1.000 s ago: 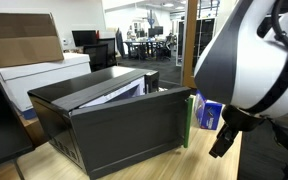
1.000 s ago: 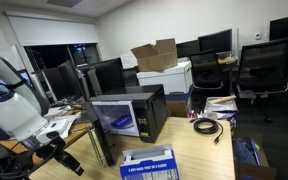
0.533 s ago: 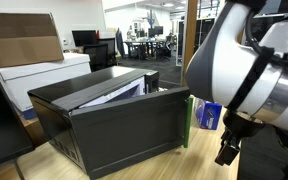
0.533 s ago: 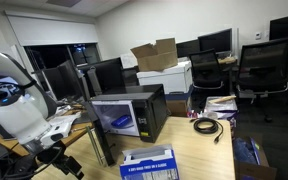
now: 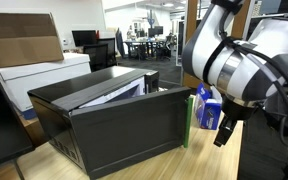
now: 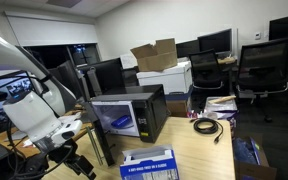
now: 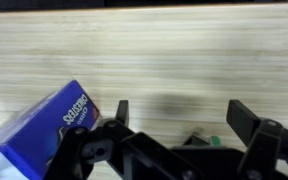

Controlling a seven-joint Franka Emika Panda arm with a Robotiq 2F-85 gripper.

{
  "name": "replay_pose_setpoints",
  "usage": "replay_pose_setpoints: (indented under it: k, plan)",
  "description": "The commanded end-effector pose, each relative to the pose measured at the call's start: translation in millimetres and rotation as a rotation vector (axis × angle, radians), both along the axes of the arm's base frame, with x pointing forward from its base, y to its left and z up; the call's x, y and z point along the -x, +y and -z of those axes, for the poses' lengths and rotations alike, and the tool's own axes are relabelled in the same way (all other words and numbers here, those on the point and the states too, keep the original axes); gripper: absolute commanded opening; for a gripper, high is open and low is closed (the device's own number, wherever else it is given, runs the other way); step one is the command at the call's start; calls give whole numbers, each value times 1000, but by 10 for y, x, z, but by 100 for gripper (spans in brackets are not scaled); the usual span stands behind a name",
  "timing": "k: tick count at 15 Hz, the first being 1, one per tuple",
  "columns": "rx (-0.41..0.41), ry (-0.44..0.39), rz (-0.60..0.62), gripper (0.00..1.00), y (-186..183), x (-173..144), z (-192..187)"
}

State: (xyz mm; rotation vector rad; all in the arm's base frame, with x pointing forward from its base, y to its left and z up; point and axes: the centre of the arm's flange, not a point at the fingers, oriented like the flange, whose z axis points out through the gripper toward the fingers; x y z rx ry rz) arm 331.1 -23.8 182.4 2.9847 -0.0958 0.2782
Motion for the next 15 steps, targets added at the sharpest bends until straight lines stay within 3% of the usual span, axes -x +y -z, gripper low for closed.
replay_pose_setpoints:
  k: [1,7,15]
  plan:
    - [35,70,-5,100,-99,-370,-626]
    - [17,120,34,100,-342,-291,-533]
    - [-45,194,41,100,-327,-183,-357]
